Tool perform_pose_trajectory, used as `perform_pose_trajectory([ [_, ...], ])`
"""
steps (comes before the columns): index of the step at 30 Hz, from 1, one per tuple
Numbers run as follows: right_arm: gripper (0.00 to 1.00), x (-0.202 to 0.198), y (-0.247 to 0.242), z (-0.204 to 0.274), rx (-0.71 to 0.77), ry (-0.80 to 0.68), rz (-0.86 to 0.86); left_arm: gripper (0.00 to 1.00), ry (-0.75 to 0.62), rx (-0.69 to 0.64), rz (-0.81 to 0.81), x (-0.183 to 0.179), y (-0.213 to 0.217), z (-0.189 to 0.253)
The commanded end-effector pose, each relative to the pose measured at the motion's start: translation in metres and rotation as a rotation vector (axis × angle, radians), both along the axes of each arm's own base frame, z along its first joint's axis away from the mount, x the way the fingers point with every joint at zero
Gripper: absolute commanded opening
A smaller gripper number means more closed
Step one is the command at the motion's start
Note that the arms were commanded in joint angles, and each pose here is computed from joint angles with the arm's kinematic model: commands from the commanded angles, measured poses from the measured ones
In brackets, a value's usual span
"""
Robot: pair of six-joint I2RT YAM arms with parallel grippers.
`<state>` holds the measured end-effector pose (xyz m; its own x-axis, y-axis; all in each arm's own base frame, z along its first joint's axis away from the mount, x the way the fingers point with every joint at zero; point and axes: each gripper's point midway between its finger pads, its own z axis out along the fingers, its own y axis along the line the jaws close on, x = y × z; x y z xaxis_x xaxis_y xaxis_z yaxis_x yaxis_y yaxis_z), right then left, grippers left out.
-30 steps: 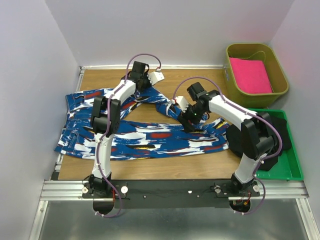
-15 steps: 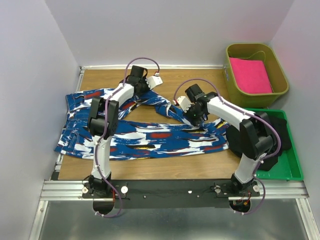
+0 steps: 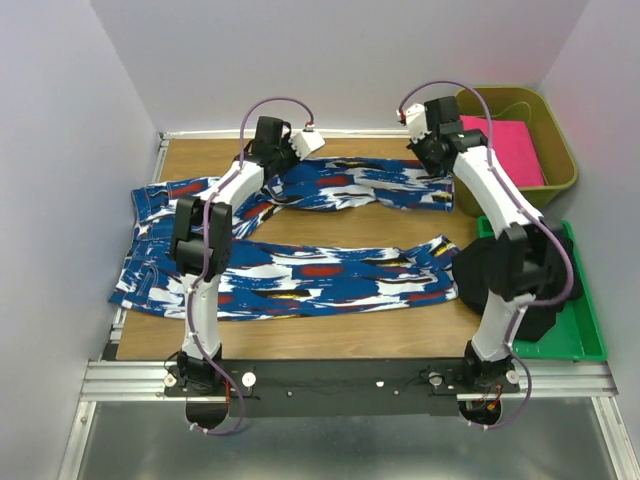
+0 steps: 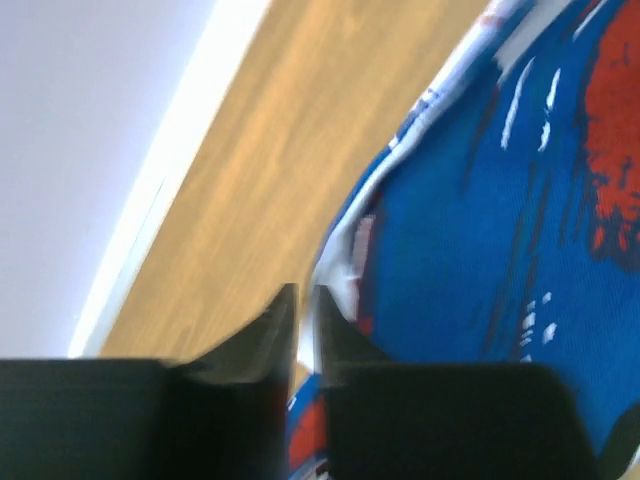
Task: Fold and stack the mixed laundry pile
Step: Flatten out the trousers at the center of the board.
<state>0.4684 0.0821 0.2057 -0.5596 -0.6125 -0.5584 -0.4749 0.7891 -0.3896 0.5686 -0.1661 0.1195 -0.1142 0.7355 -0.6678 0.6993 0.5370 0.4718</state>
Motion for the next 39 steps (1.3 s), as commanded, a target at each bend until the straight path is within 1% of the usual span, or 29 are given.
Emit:
perform_pose_trajectory([
  [1, 0.01, 0.063, -0.002, -0.039, -0.097, -0.006, -0.091, 0.36, -0.029, -0.077, 0.14, 0.035, 0.012, 0.009],
  [2, 0.01, 0.071, -0.002, -0.071, -0.126, 0.044, -0.102, 0.6, -0.019, -0.092, 0.139, 0.034, 0.015, 0.012],
  [4, 0.01, 0.083, -0.001, -0.085, -0.136, 0.049, -0.118, 0.62, -0.017, -0.1, 0.172, 0.028, 0.039, 0.025],
  [5, 0.13, 0.089, -0.003, -0.099, -0.155, 0.063, -0.125, 0.62, 0.019, -0.085, 0.187, 0.016, 0.053, 0.012],
  [6, 0.25, 0.092, -0.002, -0.104, -0.157, 0.068, -0.127, 0.63, -0.005, -0.084, 0.199, 0.009, 0.063, 0.029],
  [7, 0.42, 0.09, -0.001, -0.108, -0.151, 0.087, -0.133, 0.63, 0.014, -0.073, 0.211, 0.0, 0.074, 0.026],
  [8, 0.68, 0.091, 0.001, -0.11, -0.14, 0.089, -0.134, 0.63, 0.061, -0.057, 0.242, -0.015, 0.094, 0.009],
  [9, 0.7, 0.091, 0.004, -0.105, -0.124, 0.082, -0.132, 0.63, 0.053, -0.053, 0.249, -0.024, 0.103, 0.019],
  [10, 0.71, 0.091, 0.007, -0.102, -0.097, 0.071, -0.134, 0.62, 0.076, -0.038, 0.259, -0.034, 0.114, 0.012],
  [11, 0.72, 0.09, 0.009, -0.097, -0.074, 0.062, -0.129, 0.62, 0.126, -0.022, 0.28, -0.048, 0.128, -0.007],
  [12, 0.72, 0.084, 0.016, -0.093, -0.045, 0.063, -0.108, 0.61, 0.144, -0.018, 0.291, -0.056, 0.136, -0.012],
  [13, 0.71, 0.081, 0.021, -0.092, -0.031, 0.062, -0.088, 0.6, 0.159, -0.013, 0.304, -0.061, 0.142, -0.019],
  [14, 0.68, 0.08, 0.028, -0.091, -0.013, 0.055, -0.069, 0.57, 0.191, -0.001, 0.323, -0.07, 0.149, -0.034],
  [16, 0.66, 0.074, 0.04, -0.097, -0.001, 0.065, -0.04, 0.55, 0.224, 0.002, 0.349, -0.074, 0.159, -0.049],
  [17, 0.63, 0.073, 0.044, -0.099, 0.006, 0.067, -0.032, 0.51, 0.238, -0.007, 0.383, -0.074, 0.173, -0.054],
  [19, 0.6, 0.072, 0.058, -0.102, 0.047, 0.084, -0.005, 0.47, 0.304, -0.002, 0.411, -0.079, 0.186, -0.078],
  [20, 0.58, 0.068, 0.063, -0.113, 0.05, 0.119, 0.008, 0.43, 0.308, 0.004, 0.425, -0.075, 0.192, -0.08],
  [22, 0.58, 0.064, 0.076, -0.123, 0.059, 0.155, 0.034, 0.39, 0.376, 0.023, 0.463, -0.082, 0.211, -0.104],
  [24, 0.62, 0.062, 0.08, -0.144, 0.048, 0.205, 0.04, 0.35, 0.396, 0.068, 0.51, -0.083, 0.233, -0.114],
  [26, 0.66, 0.061, 0.078, -0.159, 0.029, 0.247, 0.041, 0.32, 0.38, 0.122, 0.592, -0.082, 0.269, -0.11],
  [27, 0.68, 0.056, 0.076, -0.178, 0.014, 0.289, 0.042, 0.31, 0.387, 0.14, 0.612, -0.085, 0.279, -0.113],
  [29, 0.7, 0.055, 0.071, -0.189, -0.019, 0.306, 0.044, 0.29, 0.363, 0.22, 0.689, -0.088, 0.312, -0.106],
  [31, 0.7, 0.055, 0.06, -0.202, -0.075, 0.304, 0.014, 0.29, 0.315, 0.244, 0.712, -0.086, 0.325, -0.09],
  [32, 0.69, 0.062, 0.057, -0.202, -0.089, 0.27, 0.002, 0.29, 0.303, 0.258, 0.718, -0.088, 0.328, -0.086],
  [34, 0.68, 0.066, 0.047, -0.201, -0.126, 0.24, -0.025, 0.32, 0.24, 0.214, 0.678, -0.084, 0.318, -0.057],
  [35, 0.68, 0.069, 0.045, -0.201, -0.135, 0.229, -0.03, 0.35, 0.21, 0.147, 0.602, -0.078, 0.301, -0.046],
  [36, 0.67, 0.071, 0.04, -0.198, -0.153, 0.219, -0.043, 0.39, 0.176, 0.133, 0.567, -0.078, 0.283, -0.03],
  [38, 0.67, 0.077, 0.038, -0.194, -0.163, 0.191, -0.049, 0.45, 0.171, 0.114, 0.477, -0.079, 0.253, -0.023],
  [39, 0.67, 0.078, 0.035, -0.193, -0.171, 0.187, -0.051, 0.47, 0.169, 0.107, 0.454, -0.083, 0.241, -0.021],
])
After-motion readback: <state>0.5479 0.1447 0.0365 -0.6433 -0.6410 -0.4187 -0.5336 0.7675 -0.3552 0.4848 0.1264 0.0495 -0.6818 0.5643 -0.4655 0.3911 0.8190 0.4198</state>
